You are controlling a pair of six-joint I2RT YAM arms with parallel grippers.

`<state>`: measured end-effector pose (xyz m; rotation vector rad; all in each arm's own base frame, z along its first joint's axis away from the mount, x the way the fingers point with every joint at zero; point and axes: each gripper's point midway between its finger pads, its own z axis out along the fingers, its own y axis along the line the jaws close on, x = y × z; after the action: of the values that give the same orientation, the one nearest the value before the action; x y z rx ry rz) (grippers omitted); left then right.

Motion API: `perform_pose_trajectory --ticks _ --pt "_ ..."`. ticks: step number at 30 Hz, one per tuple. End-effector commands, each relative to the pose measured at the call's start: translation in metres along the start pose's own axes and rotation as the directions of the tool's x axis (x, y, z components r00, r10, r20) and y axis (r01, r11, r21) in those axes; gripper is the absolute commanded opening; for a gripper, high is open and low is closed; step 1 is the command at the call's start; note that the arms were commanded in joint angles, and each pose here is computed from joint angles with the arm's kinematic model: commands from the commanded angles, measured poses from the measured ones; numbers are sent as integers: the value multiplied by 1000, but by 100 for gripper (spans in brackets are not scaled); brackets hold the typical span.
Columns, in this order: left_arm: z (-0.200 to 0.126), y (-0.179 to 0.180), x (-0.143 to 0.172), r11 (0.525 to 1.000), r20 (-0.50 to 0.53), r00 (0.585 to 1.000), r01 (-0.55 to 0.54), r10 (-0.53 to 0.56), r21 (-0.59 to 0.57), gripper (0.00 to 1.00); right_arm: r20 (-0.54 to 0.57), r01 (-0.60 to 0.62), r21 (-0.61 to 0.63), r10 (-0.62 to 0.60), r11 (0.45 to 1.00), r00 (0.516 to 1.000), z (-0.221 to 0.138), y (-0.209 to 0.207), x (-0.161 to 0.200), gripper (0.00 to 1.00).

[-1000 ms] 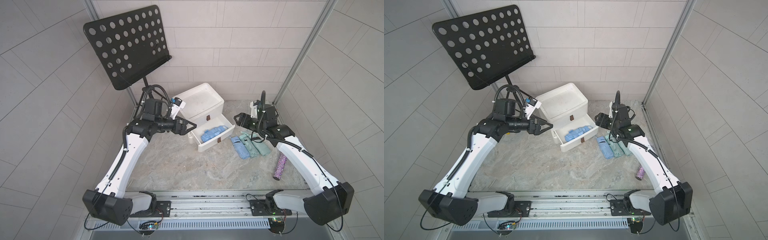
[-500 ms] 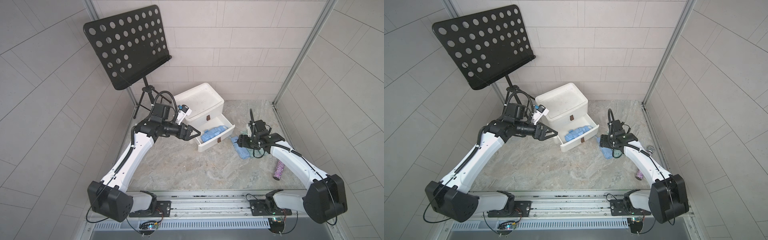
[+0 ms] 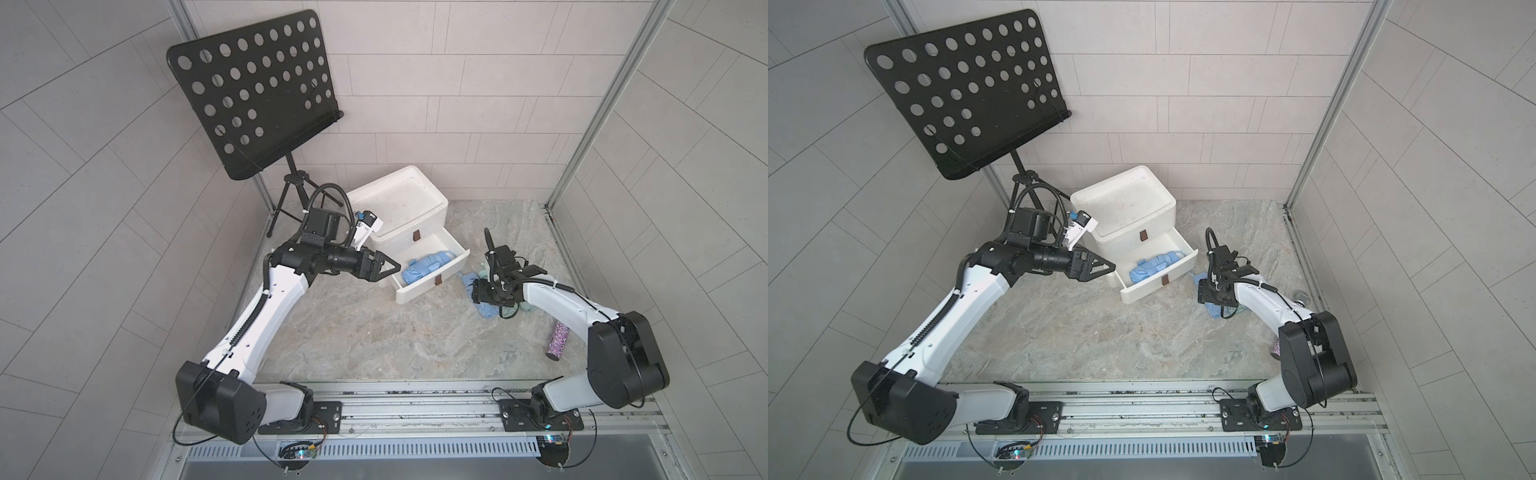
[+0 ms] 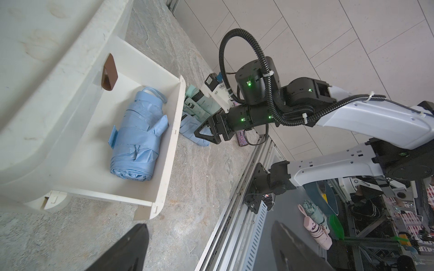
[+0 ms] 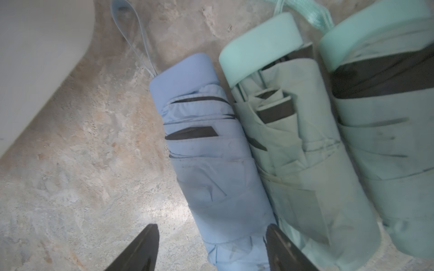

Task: Place the umbrella in the drawer by color
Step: Pick up the umbrella from the center of the board.

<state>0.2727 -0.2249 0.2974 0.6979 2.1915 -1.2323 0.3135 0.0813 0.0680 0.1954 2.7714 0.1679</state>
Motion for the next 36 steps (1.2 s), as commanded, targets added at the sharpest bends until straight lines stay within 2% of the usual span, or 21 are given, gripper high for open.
perform_pose_trajectory --ticks 1,15,21,25,36 --pt "-3 -8 -1 999 15 999 -36 36 11 89 0 16 34 -16 999 1000 7 -5 -2 74" --pt "-3 -9 -1 999 20 999 -35 35 19 89 -71 48 49 -45 998 997 43 2 7 73" --pt "-3 -8 -1 999 22 999 -32 32 17 89 -61 45 39 -43 998 997 42 2 9 56" --pt "-3 -7 -2 1000 25 999 -26 26 16 89 -34 45 21 -44 999 998 27 4 8 41" --pt "-12 -9 -10 1000 43 999 -14 14 13 89 111 59 -34 -55 998 992 -66 1 13 35"
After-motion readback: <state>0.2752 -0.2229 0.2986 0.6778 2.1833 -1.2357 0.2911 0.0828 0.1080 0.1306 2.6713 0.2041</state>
